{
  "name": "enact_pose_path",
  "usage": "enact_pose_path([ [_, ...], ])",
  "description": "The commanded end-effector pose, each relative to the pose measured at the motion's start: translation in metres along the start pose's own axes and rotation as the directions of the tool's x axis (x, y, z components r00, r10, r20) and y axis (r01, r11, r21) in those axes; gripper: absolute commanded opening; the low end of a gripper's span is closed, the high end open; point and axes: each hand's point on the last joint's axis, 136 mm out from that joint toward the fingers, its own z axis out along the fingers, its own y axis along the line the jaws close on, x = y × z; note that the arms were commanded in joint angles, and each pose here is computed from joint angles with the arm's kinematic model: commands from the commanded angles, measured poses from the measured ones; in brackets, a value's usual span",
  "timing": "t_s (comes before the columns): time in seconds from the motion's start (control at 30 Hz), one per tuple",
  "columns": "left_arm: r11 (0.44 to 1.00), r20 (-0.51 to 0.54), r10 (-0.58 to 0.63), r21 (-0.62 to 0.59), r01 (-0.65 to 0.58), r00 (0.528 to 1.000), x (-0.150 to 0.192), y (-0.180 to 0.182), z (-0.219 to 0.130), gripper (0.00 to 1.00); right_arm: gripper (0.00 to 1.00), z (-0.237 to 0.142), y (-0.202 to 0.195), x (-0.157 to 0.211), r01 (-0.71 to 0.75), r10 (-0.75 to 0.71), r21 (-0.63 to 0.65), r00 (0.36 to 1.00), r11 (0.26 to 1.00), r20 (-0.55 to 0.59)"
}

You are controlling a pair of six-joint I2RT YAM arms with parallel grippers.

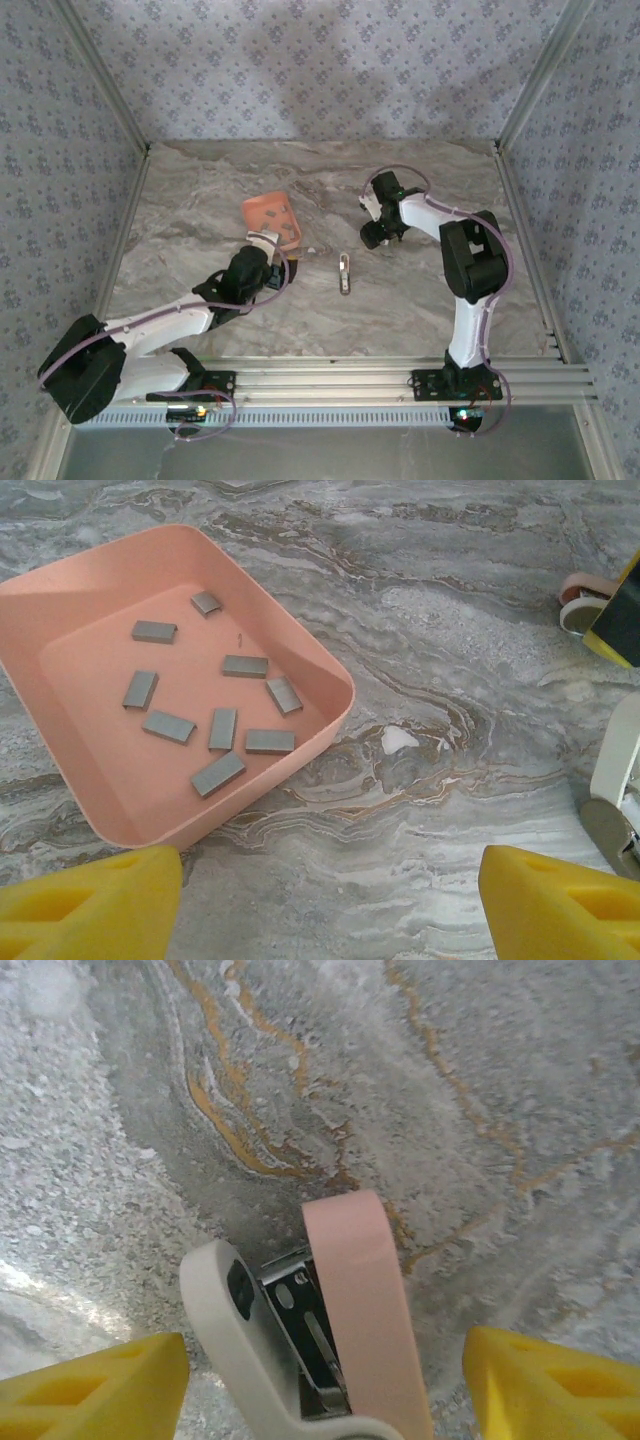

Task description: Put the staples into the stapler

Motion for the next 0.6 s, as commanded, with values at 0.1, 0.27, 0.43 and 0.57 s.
enact_pose_path([
  [0.1, 1.000, 0.044, 0.006, 0.028, -0.007, 0.999, -0.022, -0.008, 0.000, 0.78, 0.51, 0.007, 0.005, -0.002, 0.020, -0.021, -0.044, 1.000, 0.999, -0.013],
  [0.27, 0.999, 0.042, 0.004, 0.034, -0.005, 0.999, -0.023, -0.009, 0.000, 0.78, 0.42, -0.003, 0.001, -0.004, 0.013, -0.013, -0.016, 0.999, 1.000, 0.037],
  [0.43, 0.999, 0.045, -0.017, 0.048, 0.015, 0.999, -0.025, -0.011, -0.003, 0.77, 0.39, -0.032, -0.008, -0.012, -0.019, 0.012, 0.044, 0.987, 0.999, 0.159],
  [0.57, 0.996, 0.028, -0.038, 0.086, 0.036, 0.999, -0.030, -0.019, -0.006, 0.76, 0.39, -0.061, -0.008, -0.012, -0.027, 0.008, 0.066, 0.960, 0.997, 0.279],
])
